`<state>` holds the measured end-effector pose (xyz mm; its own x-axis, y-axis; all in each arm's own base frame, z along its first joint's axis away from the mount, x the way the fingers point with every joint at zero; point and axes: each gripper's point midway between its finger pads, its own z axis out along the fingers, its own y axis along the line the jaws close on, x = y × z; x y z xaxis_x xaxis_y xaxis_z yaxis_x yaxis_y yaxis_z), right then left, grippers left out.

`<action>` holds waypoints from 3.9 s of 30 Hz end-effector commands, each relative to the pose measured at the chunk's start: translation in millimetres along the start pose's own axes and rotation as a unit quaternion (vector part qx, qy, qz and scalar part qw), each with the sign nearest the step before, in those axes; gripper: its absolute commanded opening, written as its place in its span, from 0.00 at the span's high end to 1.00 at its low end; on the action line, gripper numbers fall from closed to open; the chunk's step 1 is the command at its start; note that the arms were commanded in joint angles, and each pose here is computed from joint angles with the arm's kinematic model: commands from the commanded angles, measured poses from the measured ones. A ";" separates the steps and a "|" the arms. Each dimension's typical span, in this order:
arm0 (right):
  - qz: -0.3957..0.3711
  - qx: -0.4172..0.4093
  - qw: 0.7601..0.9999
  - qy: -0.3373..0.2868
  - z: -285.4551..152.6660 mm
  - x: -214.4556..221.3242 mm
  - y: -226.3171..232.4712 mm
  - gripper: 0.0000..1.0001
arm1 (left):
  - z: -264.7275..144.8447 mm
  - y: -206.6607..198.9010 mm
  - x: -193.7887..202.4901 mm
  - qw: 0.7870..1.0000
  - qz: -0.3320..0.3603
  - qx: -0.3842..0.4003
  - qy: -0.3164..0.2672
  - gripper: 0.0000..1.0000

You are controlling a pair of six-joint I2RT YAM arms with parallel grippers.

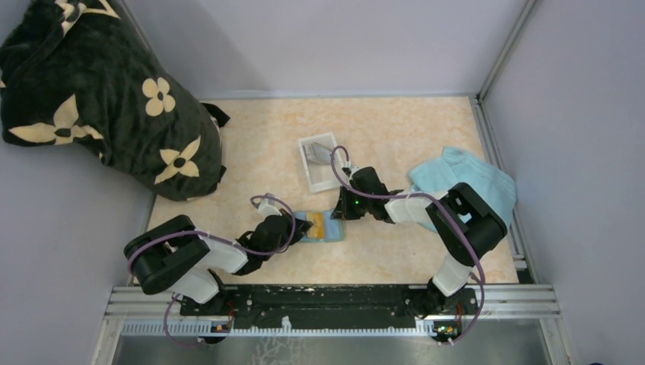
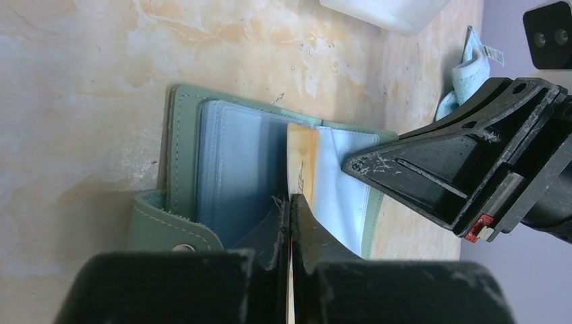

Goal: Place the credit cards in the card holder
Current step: Insert the credit card into the card holder.

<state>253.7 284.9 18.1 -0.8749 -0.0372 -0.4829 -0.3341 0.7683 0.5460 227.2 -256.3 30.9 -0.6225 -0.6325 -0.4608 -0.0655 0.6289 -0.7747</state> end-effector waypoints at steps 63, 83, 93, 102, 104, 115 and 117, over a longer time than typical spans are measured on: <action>0.025 0.116 0.990 0.080 -5.4 66.5 -58.5 1.00 | -13.9 32.5 50.0 0.994 -0.028 -0.003 0.105 1.00; 0.026 0.146 0.986 0.069 -11.5 67.1 -69.5 1.00 | -30.1 47.5 53.3 0.994 -0.046 -0.007 0.103 1.00; 0.029 0.145 0.987 0.065 -11.3 65.9 -68.9 1.00 | -25.6 44.2 61.3 0.992 -0.016 -0.010 0.125 1.00; 0.029 0.144 0.987 0.066 -11.9 66.5 -68.6 1.00 | -16.0 33.5 73.3 0.988 -0.010 0.003 0.152 1.00; 0.027 0.145 0.987 0.066 -12.7 66.6 -68.8 0.99 | -15.0 33.6 73.2 0.989 -0.014 0.003 0.150 1.00; 0.014 0.181 0.982 0.061 -26.1 66.9 -80.4 0.75 | -13.4 47.6 66.7 0.991 -0.031 -0.029 0.125 1.00; 0.009 0.187 0.981 0.053 -30.1 62.5 -80.6 0.68 | -13.9 51.7 65.6 0.991 -0.031 -0.039 0.122 1.00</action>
<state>250.8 274.6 20.6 -0.8630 0.0234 -0.5047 -0.2842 0.8035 0.5232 202.3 -281.9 20.6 -0.7154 -0.6399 -0.2806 -0.0734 0.4682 -0.8805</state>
